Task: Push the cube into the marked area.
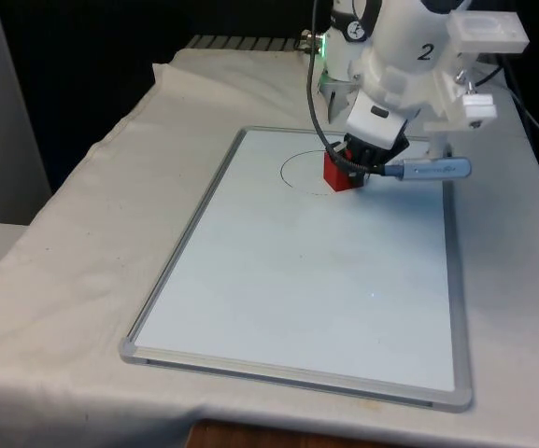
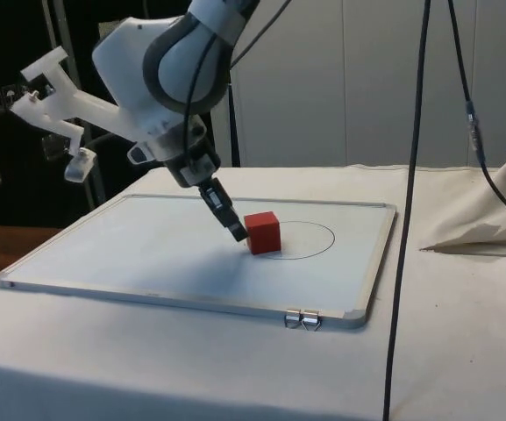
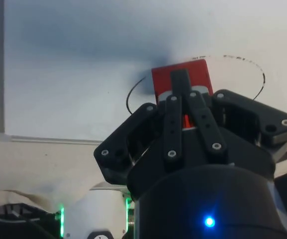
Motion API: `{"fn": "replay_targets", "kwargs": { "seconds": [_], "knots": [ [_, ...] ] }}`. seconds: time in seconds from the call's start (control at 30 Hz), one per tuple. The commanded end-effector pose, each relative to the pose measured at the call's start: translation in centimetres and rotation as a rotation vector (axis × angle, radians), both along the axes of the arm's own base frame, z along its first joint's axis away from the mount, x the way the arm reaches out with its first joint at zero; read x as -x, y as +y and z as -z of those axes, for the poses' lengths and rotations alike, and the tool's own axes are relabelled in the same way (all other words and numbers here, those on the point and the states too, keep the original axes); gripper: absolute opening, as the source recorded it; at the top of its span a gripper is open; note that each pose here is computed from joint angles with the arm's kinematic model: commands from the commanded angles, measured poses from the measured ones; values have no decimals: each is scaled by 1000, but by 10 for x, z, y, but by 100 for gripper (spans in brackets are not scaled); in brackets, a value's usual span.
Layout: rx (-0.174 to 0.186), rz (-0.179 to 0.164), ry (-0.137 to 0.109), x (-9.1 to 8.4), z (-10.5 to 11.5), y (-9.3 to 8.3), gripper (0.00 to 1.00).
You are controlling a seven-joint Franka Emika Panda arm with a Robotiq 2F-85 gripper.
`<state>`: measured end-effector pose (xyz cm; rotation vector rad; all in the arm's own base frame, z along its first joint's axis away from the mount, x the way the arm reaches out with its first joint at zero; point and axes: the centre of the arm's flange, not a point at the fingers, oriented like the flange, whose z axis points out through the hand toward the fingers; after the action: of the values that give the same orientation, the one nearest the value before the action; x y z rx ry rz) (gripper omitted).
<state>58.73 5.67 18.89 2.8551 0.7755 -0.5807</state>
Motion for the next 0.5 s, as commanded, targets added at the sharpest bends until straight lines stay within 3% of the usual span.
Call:
{"fn": "replay_targets", "kwargs": {
  "seconds": [0.0, 0.2, 0.3, 0.37, 0.47],
  "knots": [
    [3, -2, 5, 2, 2, -2, 0],
    [28, -26, 30, 16, 12, -11, 0],
    [32, -20, 43, 16, 15, -12, 0],
    [41, -35, 38, 20, 13, -14, 0],
    [41, -29, 32, 11, -2, -18, 0]
  ]
}}
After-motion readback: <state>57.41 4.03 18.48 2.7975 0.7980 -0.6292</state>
